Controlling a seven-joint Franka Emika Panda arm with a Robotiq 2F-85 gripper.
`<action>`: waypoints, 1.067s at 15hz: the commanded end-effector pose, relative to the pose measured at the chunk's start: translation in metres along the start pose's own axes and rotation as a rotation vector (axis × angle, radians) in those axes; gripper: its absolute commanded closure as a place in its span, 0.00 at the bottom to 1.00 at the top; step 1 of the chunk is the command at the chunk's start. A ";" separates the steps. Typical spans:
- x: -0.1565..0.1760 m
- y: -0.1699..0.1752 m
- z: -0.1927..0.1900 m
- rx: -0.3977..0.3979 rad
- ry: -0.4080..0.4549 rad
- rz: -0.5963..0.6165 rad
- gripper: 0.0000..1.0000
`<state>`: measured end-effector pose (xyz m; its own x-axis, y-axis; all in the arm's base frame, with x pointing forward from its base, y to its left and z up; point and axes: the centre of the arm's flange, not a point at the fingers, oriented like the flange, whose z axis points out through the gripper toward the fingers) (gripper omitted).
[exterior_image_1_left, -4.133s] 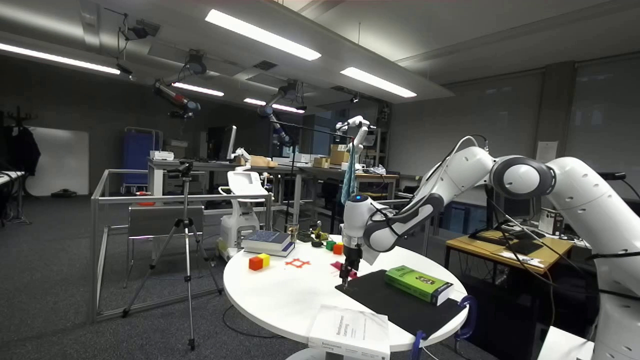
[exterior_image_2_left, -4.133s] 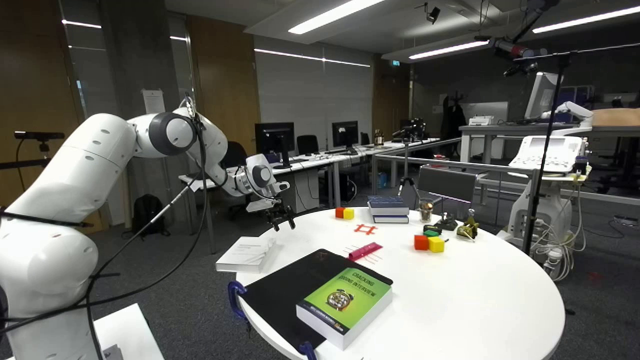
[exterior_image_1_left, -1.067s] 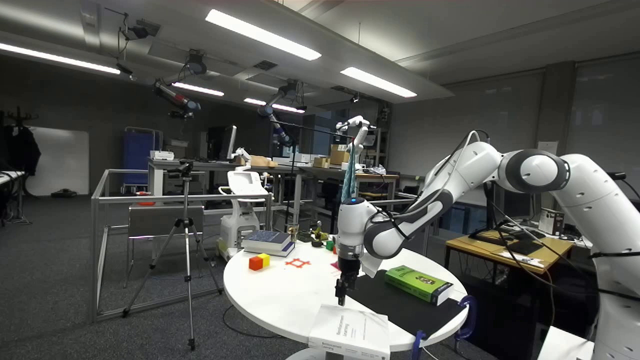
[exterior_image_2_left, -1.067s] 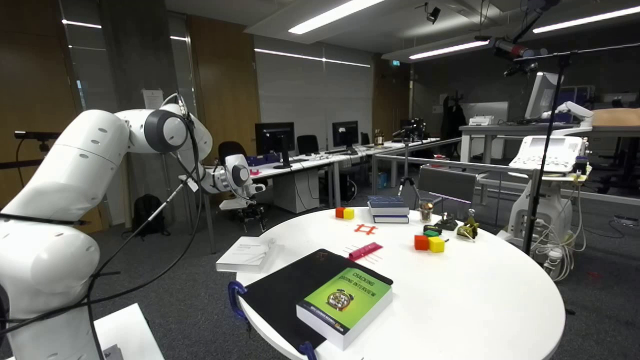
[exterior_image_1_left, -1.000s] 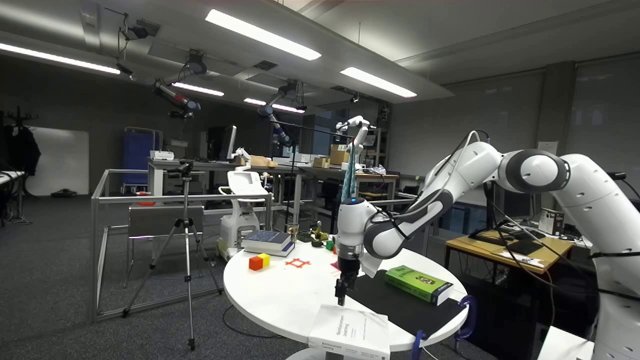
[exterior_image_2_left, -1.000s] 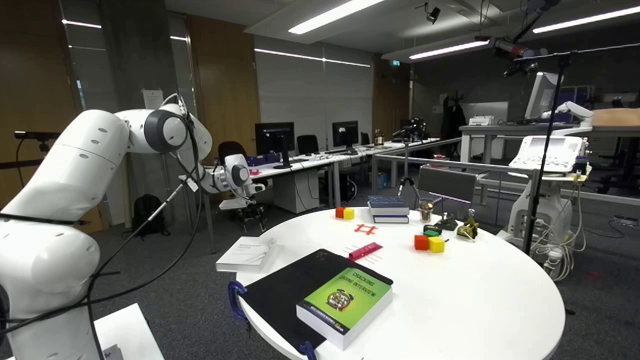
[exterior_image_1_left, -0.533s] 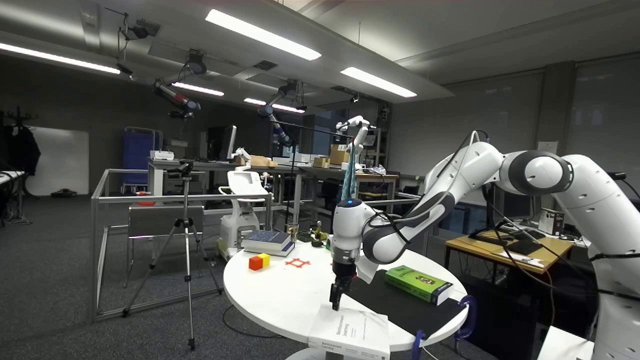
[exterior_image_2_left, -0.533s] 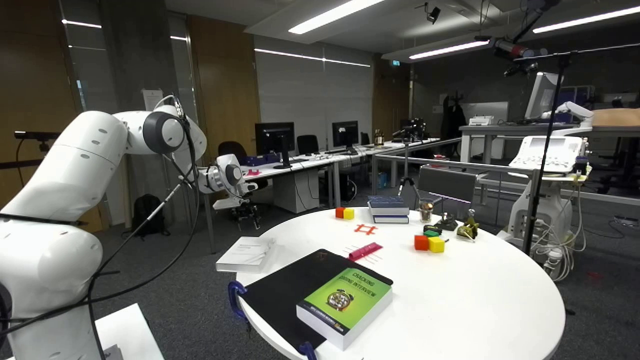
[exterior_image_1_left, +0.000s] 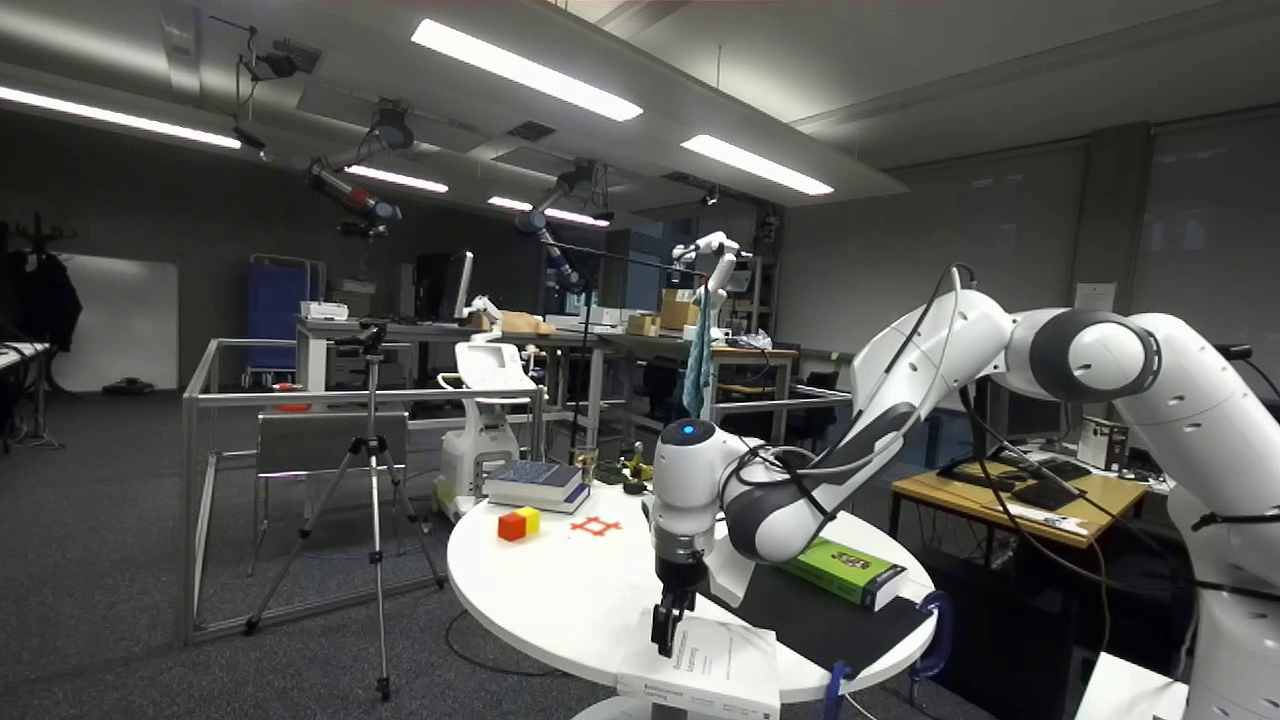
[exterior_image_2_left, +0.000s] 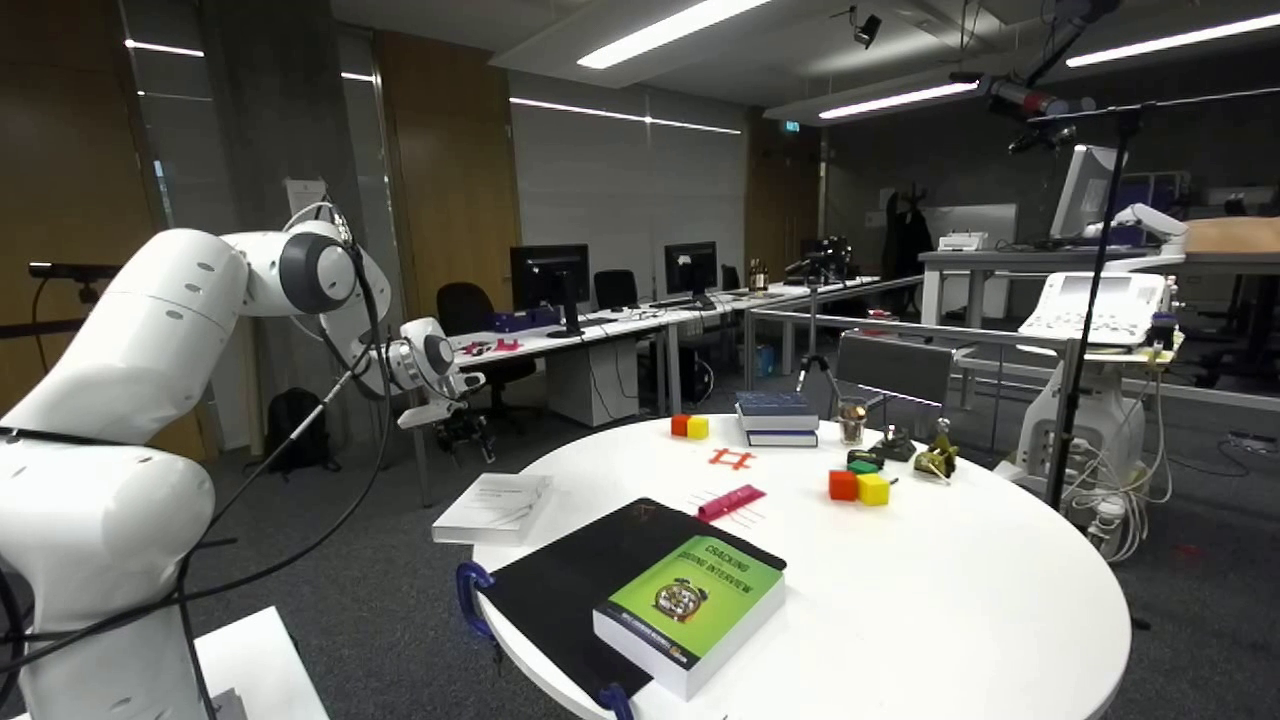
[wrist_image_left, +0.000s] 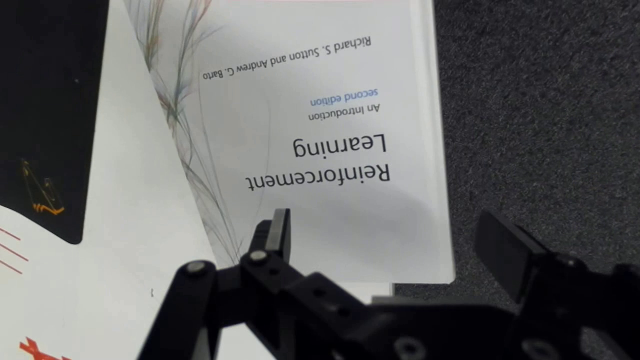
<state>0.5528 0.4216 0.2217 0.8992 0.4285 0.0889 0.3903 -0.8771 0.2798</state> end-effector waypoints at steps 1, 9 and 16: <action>0.001 -0.022 -0.004 -0.069 -0.003 -0.001 0.00; -0.014 -0.064 0.008 -0.242 -0.016 -0.001 0.00; -0.039 -0.100 0.022 -0.365 -0.014 -0.080 0.00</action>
<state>0.4897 0.4799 0.1718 0.8831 0.4672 0.0419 0.3699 -0.7486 0.5503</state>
